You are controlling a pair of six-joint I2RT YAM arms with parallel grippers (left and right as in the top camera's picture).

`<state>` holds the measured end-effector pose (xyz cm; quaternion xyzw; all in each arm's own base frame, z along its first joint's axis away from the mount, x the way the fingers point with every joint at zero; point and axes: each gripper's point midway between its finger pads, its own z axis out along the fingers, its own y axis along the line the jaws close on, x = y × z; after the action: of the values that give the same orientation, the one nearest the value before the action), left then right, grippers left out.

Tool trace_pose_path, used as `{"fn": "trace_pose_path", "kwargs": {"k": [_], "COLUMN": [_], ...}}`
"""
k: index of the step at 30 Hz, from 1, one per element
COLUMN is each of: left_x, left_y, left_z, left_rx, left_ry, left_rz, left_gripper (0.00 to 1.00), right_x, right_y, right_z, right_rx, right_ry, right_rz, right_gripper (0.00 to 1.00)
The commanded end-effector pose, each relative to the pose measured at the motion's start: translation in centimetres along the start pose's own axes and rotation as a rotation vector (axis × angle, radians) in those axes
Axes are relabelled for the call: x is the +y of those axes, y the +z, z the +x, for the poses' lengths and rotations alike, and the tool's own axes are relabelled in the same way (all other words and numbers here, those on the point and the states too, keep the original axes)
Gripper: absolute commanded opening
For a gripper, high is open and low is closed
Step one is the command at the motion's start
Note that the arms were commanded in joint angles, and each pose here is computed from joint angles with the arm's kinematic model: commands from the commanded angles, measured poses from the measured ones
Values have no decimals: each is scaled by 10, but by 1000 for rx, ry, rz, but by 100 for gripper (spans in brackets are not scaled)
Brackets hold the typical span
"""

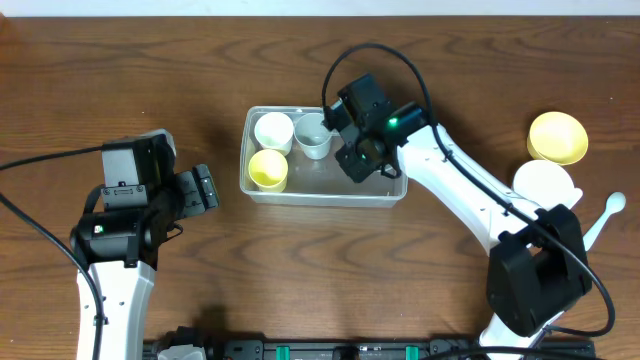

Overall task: Pack container
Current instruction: 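Carry the grey bowl with the right gripper into the container, then lower the grey bowl into the container and open the right gripper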

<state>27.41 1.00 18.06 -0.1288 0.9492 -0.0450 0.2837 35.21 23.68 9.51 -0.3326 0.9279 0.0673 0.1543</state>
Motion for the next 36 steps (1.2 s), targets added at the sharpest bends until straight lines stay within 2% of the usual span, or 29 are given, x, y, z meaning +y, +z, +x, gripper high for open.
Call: {"fn": "trace_pose_path", "kwargs": {"k": [1,8,11,14,16,25,34,36], "left_x": [3,3,3,3,3,3,3,3], "left_y": [4,4,4,4,4,4,4,4], "left_z": [6,6,6,5,6,5,6,5], "left_rx": [16,16,16,16,16,16,16,16], "left_ry": [2,2,2,2,2,2,2,2], "left_rz": [-14,-14,-14,-14,-14,-14,-14,-14], "left_gripper": [88,88,88,88,88,88,88,88], "right_x": [-3,-23,-27,-27,-27,-27,-25,-17], "right_y": [6,5,5,5,5,5,-1,0], "right_z": [5,8,8,8,8,7,-6,-3], "right_rx": [19,27,25,23,24,23,-28,-16], "right_ry": [-32,-8,-1,0,0,0,44,42], "right_rz": [9,72,75,75,75,76,61,21], "right_gripper": [8,9,13,29,50,63,68,47]}}
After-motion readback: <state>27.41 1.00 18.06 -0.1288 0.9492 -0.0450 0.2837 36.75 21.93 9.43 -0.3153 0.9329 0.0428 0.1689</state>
